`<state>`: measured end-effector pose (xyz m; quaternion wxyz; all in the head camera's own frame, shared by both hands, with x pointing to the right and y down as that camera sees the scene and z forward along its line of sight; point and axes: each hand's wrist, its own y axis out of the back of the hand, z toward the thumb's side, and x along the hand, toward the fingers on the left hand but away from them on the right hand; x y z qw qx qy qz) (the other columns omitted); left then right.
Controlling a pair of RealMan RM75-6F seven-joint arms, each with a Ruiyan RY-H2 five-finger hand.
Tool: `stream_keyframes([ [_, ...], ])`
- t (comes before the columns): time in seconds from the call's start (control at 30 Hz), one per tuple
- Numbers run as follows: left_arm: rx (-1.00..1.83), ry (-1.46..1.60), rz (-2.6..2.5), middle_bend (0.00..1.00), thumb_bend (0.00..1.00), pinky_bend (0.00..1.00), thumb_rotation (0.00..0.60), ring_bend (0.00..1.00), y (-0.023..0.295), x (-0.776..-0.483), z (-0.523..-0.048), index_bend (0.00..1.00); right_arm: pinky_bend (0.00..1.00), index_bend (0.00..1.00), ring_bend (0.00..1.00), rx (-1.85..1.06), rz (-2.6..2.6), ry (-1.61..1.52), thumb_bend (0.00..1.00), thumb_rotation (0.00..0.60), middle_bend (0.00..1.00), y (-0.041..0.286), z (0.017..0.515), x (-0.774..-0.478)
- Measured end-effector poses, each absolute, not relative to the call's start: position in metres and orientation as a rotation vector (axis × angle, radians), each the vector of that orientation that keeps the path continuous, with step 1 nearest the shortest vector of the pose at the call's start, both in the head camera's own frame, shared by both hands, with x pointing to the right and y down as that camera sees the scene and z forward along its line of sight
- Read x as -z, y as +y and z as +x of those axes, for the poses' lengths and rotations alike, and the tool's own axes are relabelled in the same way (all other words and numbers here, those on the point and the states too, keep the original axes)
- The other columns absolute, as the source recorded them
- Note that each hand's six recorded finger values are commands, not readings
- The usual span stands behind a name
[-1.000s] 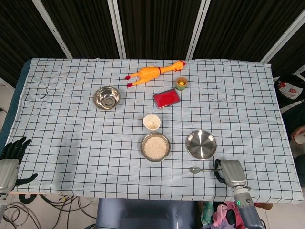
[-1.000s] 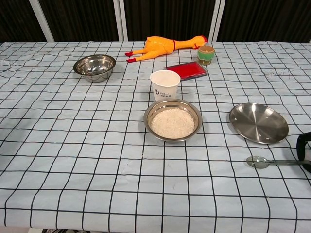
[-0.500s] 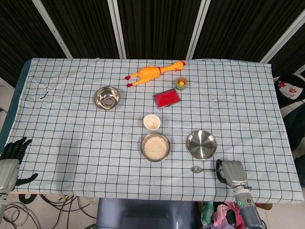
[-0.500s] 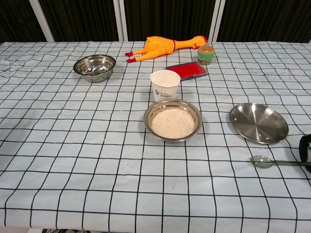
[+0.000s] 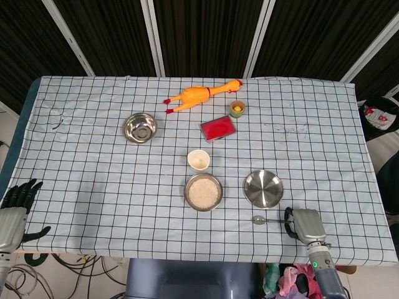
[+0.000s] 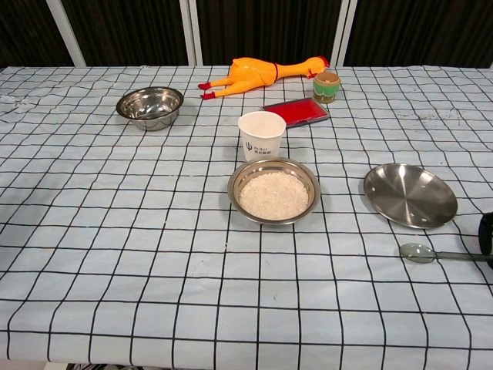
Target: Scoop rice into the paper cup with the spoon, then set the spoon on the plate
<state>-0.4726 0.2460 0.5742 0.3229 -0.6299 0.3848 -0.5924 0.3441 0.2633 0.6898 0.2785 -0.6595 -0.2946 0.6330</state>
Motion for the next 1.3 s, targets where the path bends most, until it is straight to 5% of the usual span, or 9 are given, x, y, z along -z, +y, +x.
stream_keyframes([
  [0.5,1.556,1.018,-1.665,0.00,0.01,0.00,0.600,0.00,0.247,-0.575,-0.471,0.00,1.00,0.62,1.00,-1.612,-1.750,-0.817,0.40,0.600,1.00,0.232,0.323,-0.668],
  [0.97,1.553,1.053,-1.698,0.00,0.01,0.00,0.600,0.00,0.245,-0.574,-0.471,0.00,1.00,0.64,1.00,-1.430,-1.612,-0.762,0.41,0.600,1.00,0.155,0.246,-0.618],
  [1.3,1.541,1.078,-1.736,0.00,0.01,0.00,0.600,0.00,0.244,-0.572,-0.470,0.00,1.00,0.64,1.00,-1.305,-1.407,-0.602,0.41,0.600,1.00,0.137,0.187,-0.619],
])
